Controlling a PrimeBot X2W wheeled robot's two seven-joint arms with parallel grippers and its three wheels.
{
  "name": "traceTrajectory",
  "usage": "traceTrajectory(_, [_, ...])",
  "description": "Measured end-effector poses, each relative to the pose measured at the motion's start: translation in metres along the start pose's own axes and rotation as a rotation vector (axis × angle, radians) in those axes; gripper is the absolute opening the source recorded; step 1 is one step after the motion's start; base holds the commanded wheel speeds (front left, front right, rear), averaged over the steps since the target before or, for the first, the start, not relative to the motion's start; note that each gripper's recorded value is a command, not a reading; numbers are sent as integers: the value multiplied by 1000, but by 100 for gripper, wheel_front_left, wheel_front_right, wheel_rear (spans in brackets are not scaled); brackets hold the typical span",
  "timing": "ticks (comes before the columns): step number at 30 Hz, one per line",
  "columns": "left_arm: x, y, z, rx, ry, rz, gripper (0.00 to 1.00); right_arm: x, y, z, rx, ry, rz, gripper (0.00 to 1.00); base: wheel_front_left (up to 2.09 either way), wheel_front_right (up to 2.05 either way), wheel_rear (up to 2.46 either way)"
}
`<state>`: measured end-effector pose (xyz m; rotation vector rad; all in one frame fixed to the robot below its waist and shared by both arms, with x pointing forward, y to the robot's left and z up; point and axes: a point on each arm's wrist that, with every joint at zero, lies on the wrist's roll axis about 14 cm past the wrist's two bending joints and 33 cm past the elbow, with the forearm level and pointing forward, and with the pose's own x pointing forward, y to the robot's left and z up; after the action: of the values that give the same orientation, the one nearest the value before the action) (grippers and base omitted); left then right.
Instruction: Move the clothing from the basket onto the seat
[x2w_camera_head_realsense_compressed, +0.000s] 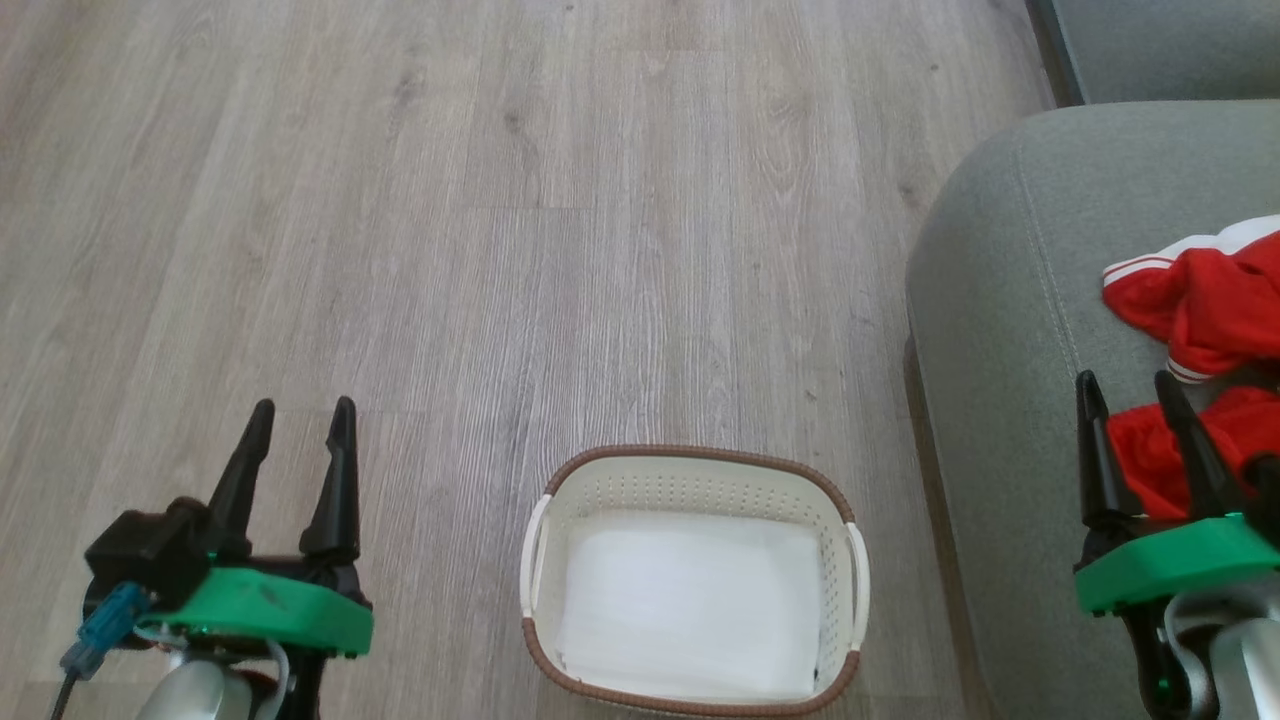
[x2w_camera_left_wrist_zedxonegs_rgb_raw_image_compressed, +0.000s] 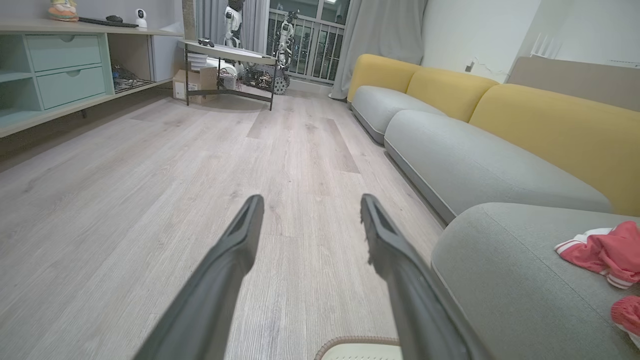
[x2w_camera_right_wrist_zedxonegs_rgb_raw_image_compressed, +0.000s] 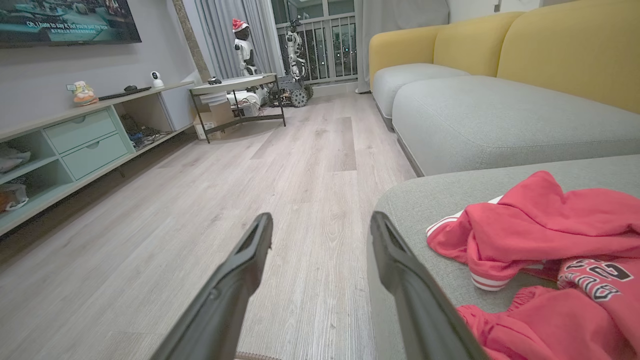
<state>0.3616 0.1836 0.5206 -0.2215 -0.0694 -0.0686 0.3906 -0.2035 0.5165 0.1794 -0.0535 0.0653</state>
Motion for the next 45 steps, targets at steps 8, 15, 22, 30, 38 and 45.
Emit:
traceTrajectory(8, [1,-2,-6,0,14,-11,100,1,-2,1,0,-3,-5,100,0,0,0])
traceTrajectory(15, [3,-5,-9,2,22,-22,100,2,-3,1,1,-5,-11,100,0,0,0])
traceTrajectory(22, [7,-5,-7,-62,10,-14,100,2,-5,-1,1,1,-15,100,0,0,0])
traceTrajectory(30, [1,-5,-29,-73,75,-6,0,-8,-9,-27,22,78,-42,0,0,0,0])
traceTrajectory(38, [-15,0,-55,-125,161,37,0,-22,-10,-52,89,157,-72,0,0,0,0])
traceTrajectory(45, [-15,2,-57,-192,178,55,0,-23,-11,-52,159,155,-89,0,0,0,0])
